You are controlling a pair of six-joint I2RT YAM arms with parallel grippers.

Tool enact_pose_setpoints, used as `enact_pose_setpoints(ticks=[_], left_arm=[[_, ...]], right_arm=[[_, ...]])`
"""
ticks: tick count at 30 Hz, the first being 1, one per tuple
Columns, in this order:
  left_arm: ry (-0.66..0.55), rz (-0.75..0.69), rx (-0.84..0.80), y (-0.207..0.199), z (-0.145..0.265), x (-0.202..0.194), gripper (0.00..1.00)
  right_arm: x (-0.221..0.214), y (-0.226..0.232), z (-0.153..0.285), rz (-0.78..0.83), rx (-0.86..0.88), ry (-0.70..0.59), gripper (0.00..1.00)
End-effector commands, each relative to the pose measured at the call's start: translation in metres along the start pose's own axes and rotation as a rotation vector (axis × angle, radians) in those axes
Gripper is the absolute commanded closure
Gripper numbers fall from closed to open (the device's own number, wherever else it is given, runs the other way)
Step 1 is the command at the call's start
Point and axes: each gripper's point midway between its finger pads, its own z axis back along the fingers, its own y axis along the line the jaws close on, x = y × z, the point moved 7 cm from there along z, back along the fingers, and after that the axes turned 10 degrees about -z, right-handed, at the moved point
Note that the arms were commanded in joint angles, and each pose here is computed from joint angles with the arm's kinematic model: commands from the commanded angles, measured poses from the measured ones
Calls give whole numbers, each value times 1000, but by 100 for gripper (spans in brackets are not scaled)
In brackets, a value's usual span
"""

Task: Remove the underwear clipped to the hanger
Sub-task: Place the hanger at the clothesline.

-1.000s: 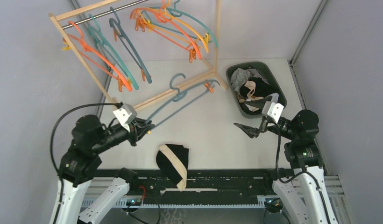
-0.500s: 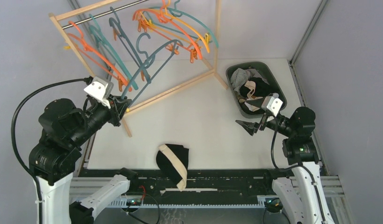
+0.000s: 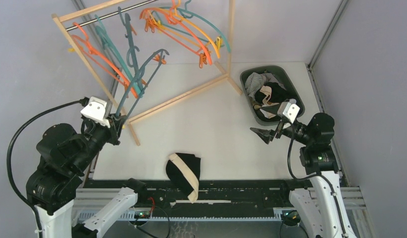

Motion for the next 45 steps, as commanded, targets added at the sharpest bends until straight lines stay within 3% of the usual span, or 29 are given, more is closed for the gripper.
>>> enact_pose_setpoints(ticks=[1, 16, 28, 45], left_arm=[[-51, -9, 63, 9, 0, 11, 100], [-120, 2, 141, 33, -21, 74, 100], [-94, -34, 269, 49, -52, 82, 100], [-1, -45, 309, 58, -113, 99, 100]], right_arm=[[2, -2, -3, 25, 12, -9, 16], [-2, -3, -5, 25, 13, 8, 17], [-3, -1, -6, 43, 16, 15, 16], [-7, 0, -10, 49, 30, 29, 16]])
